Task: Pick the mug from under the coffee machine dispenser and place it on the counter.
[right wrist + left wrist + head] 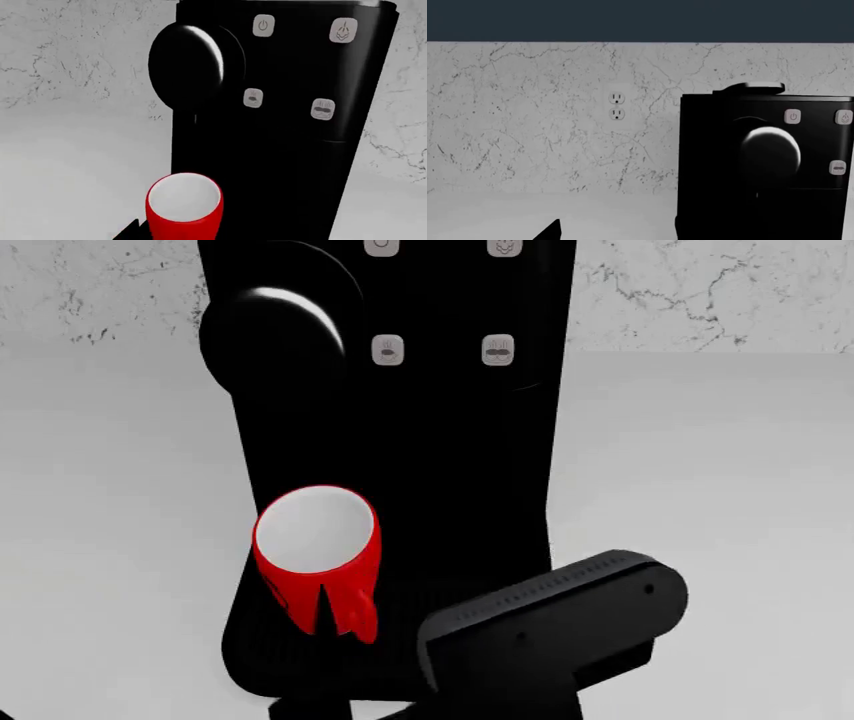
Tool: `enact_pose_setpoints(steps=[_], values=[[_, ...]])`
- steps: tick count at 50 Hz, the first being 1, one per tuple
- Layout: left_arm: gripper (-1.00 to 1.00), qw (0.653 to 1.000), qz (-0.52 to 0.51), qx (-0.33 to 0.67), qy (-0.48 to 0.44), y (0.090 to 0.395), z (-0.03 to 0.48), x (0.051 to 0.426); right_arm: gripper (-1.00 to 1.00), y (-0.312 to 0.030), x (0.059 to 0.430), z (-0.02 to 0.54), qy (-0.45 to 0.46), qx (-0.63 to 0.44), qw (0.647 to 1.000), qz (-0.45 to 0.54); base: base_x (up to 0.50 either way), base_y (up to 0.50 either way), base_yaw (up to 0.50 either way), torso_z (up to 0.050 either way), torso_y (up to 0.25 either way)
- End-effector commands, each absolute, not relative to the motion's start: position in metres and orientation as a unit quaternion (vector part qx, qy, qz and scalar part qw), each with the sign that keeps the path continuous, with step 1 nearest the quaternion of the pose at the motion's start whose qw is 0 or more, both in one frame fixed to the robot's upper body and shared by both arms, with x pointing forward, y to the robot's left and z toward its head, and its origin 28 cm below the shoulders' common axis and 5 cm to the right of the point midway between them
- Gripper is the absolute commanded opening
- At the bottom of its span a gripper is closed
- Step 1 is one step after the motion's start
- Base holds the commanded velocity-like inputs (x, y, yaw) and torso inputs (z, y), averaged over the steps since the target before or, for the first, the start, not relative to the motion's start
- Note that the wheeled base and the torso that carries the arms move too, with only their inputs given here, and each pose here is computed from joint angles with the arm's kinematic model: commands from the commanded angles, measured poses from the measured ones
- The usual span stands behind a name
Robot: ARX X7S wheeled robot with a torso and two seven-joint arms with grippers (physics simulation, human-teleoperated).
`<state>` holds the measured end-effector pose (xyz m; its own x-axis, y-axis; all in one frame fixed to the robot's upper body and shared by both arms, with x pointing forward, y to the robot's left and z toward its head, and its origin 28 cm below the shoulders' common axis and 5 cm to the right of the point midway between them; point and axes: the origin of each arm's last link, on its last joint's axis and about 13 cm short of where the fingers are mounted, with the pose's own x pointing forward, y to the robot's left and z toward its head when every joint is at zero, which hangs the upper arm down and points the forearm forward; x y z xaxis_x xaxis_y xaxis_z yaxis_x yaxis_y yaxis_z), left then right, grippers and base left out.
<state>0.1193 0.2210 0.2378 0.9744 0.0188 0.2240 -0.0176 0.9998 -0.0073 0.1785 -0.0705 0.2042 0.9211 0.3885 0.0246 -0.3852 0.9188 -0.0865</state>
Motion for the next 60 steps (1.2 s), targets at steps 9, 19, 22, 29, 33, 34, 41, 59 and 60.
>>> enact_pose_setpoints(steps=[9, 19, 22, 29, 33, 34, 41, 59, 60], values=[[1.00, 0.994, 0.010, -0.002, -0.108, 0.222, 0.235, 0.118, 1.00, -0.066, 0.191, 0.186, 0.047, -0.091, 0.969, 0.223, 0.00, 0.00, 0.00, 0.000, 0.000], [1.00, 0.994, 0.010, -0.001, -0.105, 0.222, 0.233, 0.117, 1.00, -0.066, 0.205, 0.181, 0.059, -0.073, 0.968, 0.231, 0.00, 0.00, 0.00, 0.000, 0.000], [1.00, 0.995, 0.009, -0.001, -0.104, 0.222, 0.233, 0.117, 1.00, -0.066, 0.209, 0.179, 0.067, -0.078, 0.968, 0.227, 0.00, 0.00, 0.00, 0.000, 0.000], [1.00, 0.995, 0.010, -0.001, -0.104, 0.221, 0.233, 0.118, 1.00, -0.067, 0.220, 0.179, 0.083, -0.077, 0.968, 0.225, 0.00, 0.00, 0.00, 0.000, 0.000], [1.00, 0.995, 0.011, -0.002, -0.103, 0.221, 0.233, 0.118, 1.00, -0.066, 0.223, 0.178, 0.087, -0.082, 0.966, 0.228, 0.00, 0.00, 0.00, 0.000, 0.000], [1.00, 0.995, 0.011, -0.002, -0.103, 0.221, 0.233, 0.118, 1.00, -0.066, 0.224, 0.178, 0.087, -0.082, 0.966, 0.228, 0.00, 0.00, 0.00, 0.000, 0.000], [1.00, 0.995, 0.012, -0.002, -0.101, 0.221, 0.231, 0.118, 1.00, -0.065, 0.229, 0.176, 0.091, -0.084, 0.965, 0.230, 0.00, 0.00, 0.00, 0.000, 0.000], [1.00, 0.995, 0.012, -0.001, -0.097, 0.222, 0.229, 0.117, 1.00, -0.062, 0.240, 0.175, 0.100, -0.087, 0.958, 0.256, 0.00, 0.00, 0.00, 0.000, 0.001], [1.00, 0.995, 0.012, -0.001, -0.097, 0.222, 0.229, 0.117, 1.00, -0.061, 0.241, 0.175, 0.100, -0.087, 0.957, 0.259, 0.00, 0.00, 0.00, 0.000, 0.000]])
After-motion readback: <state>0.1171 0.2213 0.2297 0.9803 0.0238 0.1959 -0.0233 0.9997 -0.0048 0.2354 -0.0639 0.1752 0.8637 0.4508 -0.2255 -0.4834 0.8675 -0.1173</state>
